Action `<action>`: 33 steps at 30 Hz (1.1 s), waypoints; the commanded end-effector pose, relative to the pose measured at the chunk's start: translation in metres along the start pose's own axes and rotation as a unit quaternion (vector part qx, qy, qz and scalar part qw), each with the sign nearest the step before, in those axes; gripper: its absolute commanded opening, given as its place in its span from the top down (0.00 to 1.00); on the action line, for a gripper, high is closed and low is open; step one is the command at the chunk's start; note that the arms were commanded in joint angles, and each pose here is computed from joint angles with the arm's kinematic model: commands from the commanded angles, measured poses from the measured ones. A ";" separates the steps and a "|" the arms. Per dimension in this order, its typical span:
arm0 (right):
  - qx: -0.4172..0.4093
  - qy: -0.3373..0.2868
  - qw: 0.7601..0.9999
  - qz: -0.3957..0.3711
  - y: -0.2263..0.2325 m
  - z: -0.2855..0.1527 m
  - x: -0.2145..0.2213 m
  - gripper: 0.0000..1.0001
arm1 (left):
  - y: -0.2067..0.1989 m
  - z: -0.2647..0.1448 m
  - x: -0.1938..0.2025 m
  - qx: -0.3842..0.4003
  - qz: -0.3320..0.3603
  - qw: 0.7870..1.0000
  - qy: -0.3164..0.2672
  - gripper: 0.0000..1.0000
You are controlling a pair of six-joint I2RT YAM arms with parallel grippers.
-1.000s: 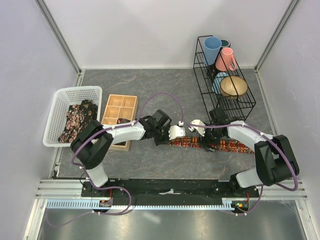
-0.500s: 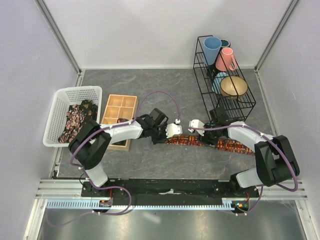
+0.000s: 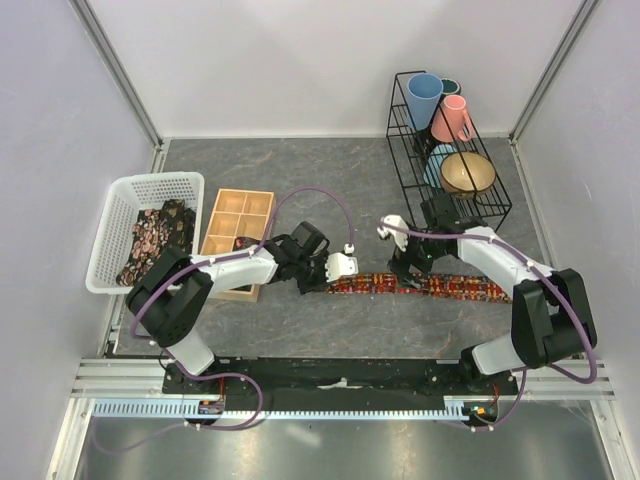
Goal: Roll the ties
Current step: Roll the tie at the center of the board.
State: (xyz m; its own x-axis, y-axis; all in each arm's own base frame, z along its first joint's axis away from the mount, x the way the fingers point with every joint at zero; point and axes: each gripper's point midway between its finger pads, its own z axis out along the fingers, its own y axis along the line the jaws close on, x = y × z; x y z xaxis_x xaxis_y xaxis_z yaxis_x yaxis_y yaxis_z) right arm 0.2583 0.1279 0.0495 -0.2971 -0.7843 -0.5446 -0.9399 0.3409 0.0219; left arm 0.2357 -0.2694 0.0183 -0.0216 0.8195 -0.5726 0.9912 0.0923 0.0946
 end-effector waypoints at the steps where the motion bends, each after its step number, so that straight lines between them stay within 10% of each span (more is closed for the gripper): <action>1: -0.029 -0.107 0.988 0.110 0.009 -0.029 -0.068 0.02 | -0.015 0.001 0.015 0.025 0.006 1.000 0.012 0.94; 7: 0.020 -0.216 0.933 0.286 -0.030 -0.059 -0.140 0.02 | -0.015 -0.001 0.016 0.017 0.018 1.000 0.003 0.94; 12: -0.157 -0.233 0.868 0.411 -0.009 -0.052 -0.181 0.02 | -0.014 -0.001 0.018 0.008 0.026 1.000 0.001 0.94; 16: -0.148 -0.240 0.843 0.459 -0.018 -0.030 -0.175 0.04 | -0.013 0.000 0.021 0.003 0.031 1.000 0.000 0.94; 22: -0.209 -0.230 0.799 0.515 0.019 0.002 -0.160 0.28 | -0.009 0.000 0.018 -0.004 0.025 1.000 0.001 0.94; 27: -0.244 -0.208 0.784 0.531 0.057 0.037 -0.143 0.73 | -0.010 -0.001 0.016 0.000 0.021 1.000 -0.001 0.94; 33: -0.266 -0.228 0.790 0.504 0.069 0.049 -0.152 0.74 | -0.010 0.000 0.014 0.006 0.020 1.000 0.002 0.94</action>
State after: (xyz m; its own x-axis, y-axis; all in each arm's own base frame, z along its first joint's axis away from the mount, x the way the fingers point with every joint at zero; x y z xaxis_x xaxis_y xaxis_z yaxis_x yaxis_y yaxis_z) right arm 0.2332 0.2766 0.0648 -0.9888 0.0548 -0.1389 -0.1033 0.4213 0.9010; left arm 0.2325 -0.2669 0.0187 0.0365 0.7956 -0.6048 0.9870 0.0661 0.1465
